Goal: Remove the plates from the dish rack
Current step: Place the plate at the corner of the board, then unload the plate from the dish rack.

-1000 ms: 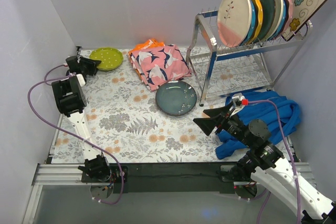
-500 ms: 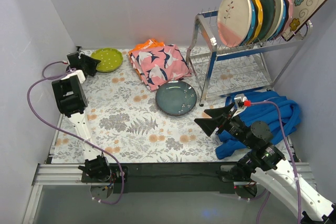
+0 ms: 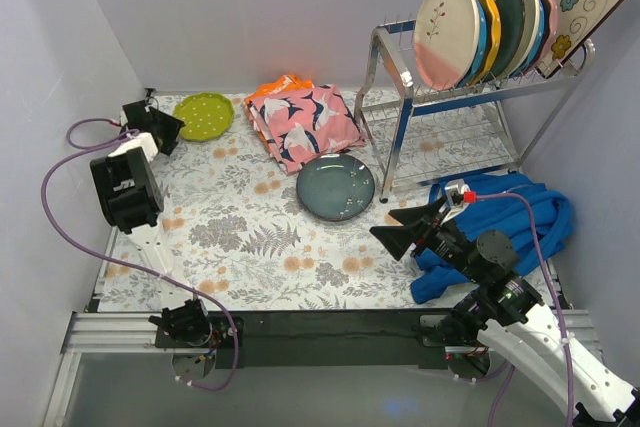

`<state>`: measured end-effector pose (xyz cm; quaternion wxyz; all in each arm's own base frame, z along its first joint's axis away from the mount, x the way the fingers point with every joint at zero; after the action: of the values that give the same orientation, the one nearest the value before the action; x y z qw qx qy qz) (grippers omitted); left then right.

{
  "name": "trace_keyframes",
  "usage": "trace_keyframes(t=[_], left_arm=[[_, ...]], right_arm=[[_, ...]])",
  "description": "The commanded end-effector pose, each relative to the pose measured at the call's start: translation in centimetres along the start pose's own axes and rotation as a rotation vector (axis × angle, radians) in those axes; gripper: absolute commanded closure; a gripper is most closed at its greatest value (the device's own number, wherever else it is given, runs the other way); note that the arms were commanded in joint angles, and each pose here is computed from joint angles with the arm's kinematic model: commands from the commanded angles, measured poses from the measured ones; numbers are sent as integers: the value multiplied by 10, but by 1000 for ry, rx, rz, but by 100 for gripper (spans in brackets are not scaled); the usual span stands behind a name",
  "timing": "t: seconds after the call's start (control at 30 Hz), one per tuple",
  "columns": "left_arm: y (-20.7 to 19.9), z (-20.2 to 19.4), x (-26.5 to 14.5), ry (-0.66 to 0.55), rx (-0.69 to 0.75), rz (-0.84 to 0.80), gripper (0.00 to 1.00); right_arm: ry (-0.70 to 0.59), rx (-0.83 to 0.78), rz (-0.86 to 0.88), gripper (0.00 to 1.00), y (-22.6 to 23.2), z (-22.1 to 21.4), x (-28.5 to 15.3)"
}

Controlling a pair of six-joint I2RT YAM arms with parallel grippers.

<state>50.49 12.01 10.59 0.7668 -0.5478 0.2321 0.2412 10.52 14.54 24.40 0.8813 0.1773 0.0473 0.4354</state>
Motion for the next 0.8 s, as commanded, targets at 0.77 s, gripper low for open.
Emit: trace_keyframes(t=[0.77], left_arm=[[-63,-209,-300,297,389,-716,31]], right_arm=[[-29,-120,-100,3,-10,18,8]])
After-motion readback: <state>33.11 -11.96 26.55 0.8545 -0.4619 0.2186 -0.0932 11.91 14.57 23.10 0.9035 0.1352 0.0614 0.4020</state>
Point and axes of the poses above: each gripper's point midway between its finger pads, its own x axis out along the fingers, its own y axis along the line the jaws close on, z = x × y, the point moved 8 cm from there along -x, back along the fingers, and after that the axes turned 12 degrees about -x, right-handed, at the moved point
